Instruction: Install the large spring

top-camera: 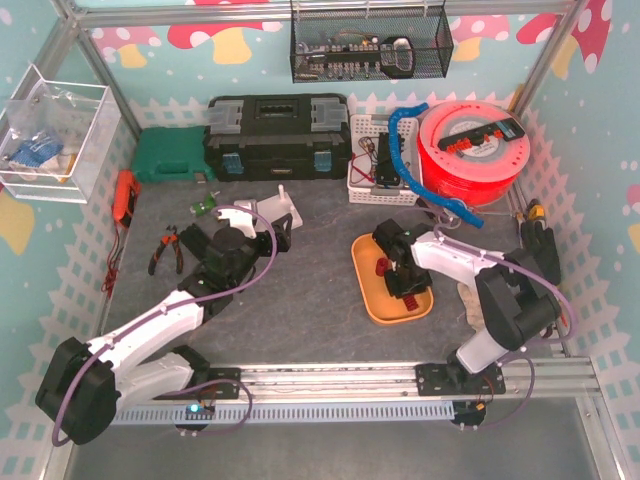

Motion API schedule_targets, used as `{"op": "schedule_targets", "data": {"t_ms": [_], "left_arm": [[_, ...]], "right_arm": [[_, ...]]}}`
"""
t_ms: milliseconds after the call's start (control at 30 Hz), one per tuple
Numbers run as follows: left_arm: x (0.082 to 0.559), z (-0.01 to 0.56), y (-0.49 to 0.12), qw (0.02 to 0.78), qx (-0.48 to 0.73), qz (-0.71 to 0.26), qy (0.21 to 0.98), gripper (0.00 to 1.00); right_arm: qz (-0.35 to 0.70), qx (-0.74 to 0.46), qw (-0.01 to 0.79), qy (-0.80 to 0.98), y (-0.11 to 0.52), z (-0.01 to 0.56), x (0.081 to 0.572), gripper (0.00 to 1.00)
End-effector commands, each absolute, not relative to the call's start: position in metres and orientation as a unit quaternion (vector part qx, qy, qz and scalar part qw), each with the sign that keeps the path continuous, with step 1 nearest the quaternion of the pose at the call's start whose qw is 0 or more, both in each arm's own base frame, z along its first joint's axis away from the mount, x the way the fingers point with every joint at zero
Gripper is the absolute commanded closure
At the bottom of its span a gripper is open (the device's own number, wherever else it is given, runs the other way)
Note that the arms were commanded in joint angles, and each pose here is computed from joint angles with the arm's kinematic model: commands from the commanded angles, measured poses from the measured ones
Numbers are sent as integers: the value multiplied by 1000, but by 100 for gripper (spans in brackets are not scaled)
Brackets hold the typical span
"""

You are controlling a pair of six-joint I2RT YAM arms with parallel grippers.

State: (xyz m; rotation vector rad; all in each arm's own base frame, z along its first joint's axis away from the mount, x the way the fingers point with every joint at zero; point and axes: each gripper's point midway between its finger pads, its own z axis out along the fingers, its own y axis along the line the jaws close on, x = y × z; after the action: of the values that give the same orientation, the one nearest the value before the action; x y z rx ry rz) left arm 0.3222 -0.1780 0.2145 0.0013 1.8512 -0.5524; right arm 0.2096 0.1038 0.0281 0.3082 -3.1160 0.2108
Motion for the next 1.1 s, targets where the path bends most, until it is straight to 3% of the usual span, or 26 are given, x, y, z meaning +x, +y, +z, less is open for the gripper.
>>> {"op": "schedule_targets", "data": {"t_ms": [0,333,467,633,1067], "left_arm": [[322,212,-180,569,2,-237,787,1],[322,210,-179,570,4,-233,788,1],[322,210,-180,570,5,-232,788,1],[323,209,-179,570,5,-229,789,1],[323,209,-178,571,4,-226,789,1]], "right_arm": [[55,99,-34,-993,116,28,236,76],[44,93,-62,-993,125,26,264,75],[38,96,-59,-993,126,26,261,61],[30,97,-41,-994,121,22,242,55],[16,87,-46,-995,115,21,225,56]]}}
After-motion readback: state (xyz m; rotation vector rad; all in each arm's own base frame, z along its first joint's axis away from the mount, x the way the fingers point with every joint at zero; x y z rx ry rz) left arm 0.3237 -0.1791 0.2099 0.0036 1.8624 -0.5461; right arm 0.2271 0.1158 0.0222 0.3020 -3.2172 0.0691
